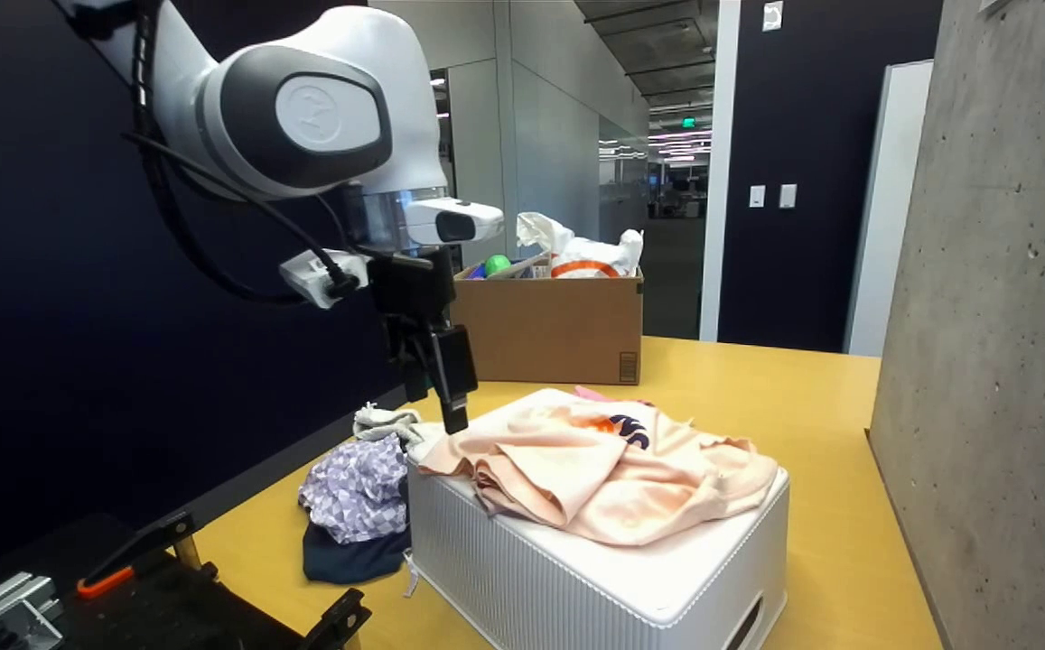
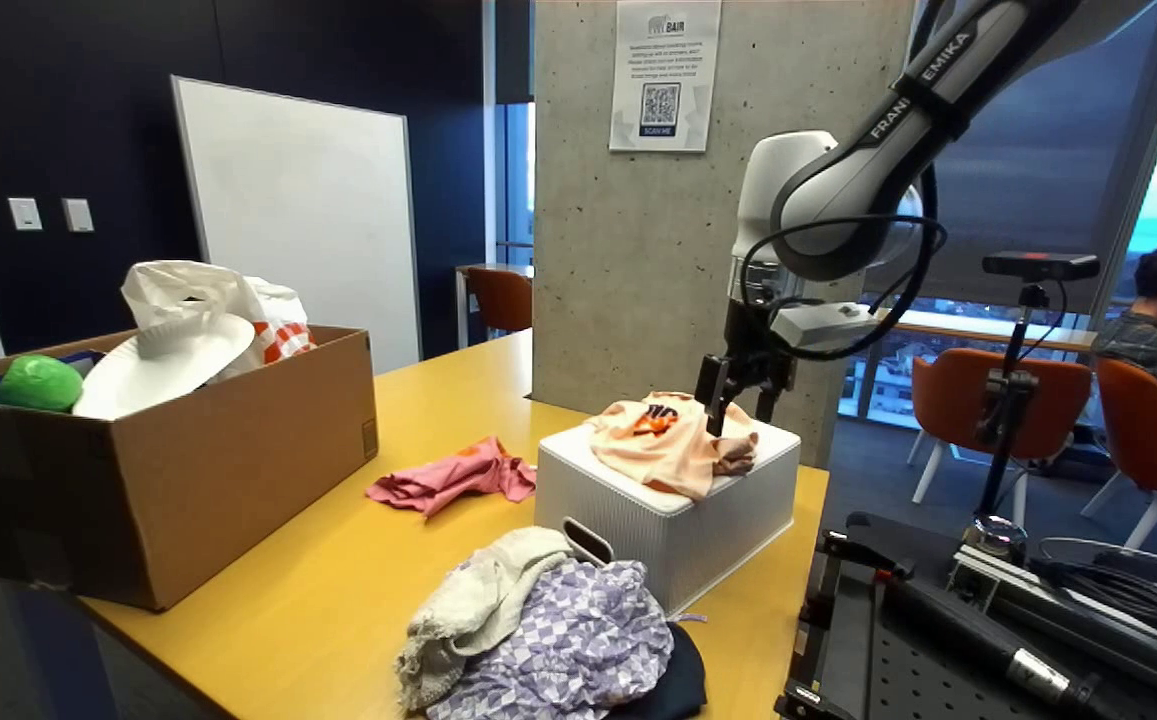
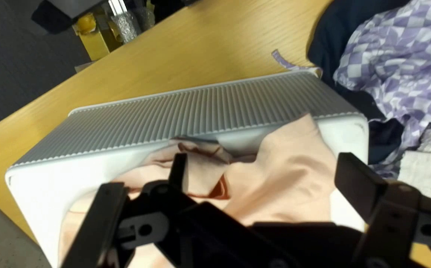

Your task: Spread out the shirt on top of the basket

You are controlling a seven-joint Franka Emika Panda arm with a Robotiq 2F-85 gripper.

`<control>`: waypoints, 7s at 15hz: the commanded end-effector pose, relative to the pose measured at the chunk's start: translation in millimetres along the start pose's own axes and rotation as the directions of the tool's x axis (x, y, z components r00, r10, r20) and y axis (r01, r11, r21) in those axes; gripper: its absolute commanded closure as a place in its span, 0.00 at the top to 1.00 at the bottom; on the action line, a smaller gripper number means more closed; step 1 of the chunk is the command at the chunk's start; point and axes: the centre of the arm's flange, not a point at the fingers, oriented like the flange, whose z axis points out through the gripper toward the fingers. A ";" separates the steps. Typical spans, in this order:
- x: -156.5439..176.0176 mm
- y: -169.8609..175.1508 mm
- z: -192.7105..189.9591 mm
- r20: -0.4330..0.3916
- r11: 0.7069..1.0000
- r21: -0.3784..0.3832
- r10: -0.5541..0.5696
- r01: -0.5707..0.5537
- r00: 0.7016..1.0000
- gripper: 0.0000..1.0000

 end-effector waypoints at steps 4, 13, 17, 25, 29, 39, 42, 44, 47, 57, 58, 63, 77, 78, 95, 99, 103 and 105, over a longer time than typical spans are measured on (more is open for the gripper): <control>49.8 -34.6 32.6 0.008 1.000 0.023 -0.006 0.006 1.000 1.00; 34.4 -53.7 73.5 0.061 1.000 0.030 -0.010 0.008 0.998 1.00; 33.9 -51.7 84.3 0.077 1.000 0.030 0.000 -0.002 0.997 0.98; 27.9 -57.0 82.4 0.058 0.999 0.038 -0.004 0.002 0.998 0.30; 20.8 -59.9 78.8 0.044 0.999 0.042 -0.008 0.006 0.999 0.02; -25.9 -106.0 30.0 -0.028 0.997 0.000 -0.071 0.071 0.997 0.02; -32.8 -125.0 2.0 -0.066 0.996 0.006 -0.089 0.089 0.994 0.02; -33.5 -135.3 -20.0 -0.099 0.994 0.029 -0.102 0.105 0.990 0.02; -23.3 -140.7 -49.5 -0.151 0.991 0.058 -0.112 0.122 0.982 0.02; 69.5 -160.9 -102.4 -0.308 0.973 0.151 -0.122 0.175 0.944 0.02; 80.6 -165.6 -102.2 -0.312 0.967 0.165 -0.133 0.191 0.941 0.02; 141.0 -194.0 -94.4 -0.330 0.946 0.199 -0.181 0.255 0.927 0.02; 165.3 -249.2 -61.3 -0.256 0.832 0.341 -0.366 0.438 0.895 0.39; 157.6 -245.5 -61.9 -0.239 0.841 0.332 -0.362 0.427 0.901 0.46; -0.6 -21.3 -33.9 0.030 0.960 0.273 0.059 -0.065 0.998 1.00; 19.5 39.9 -24.9 0.057 0.958 0.224 0.173 -0.181 0.983 1.00; 33.5 74.4 -2.0 0.091 0.949 0.197 0.233 -0.247 0.968 1.00; 35.1 82.5 9.1 0.107 0.946 0.184 0.249 -0.266 0.962 1.00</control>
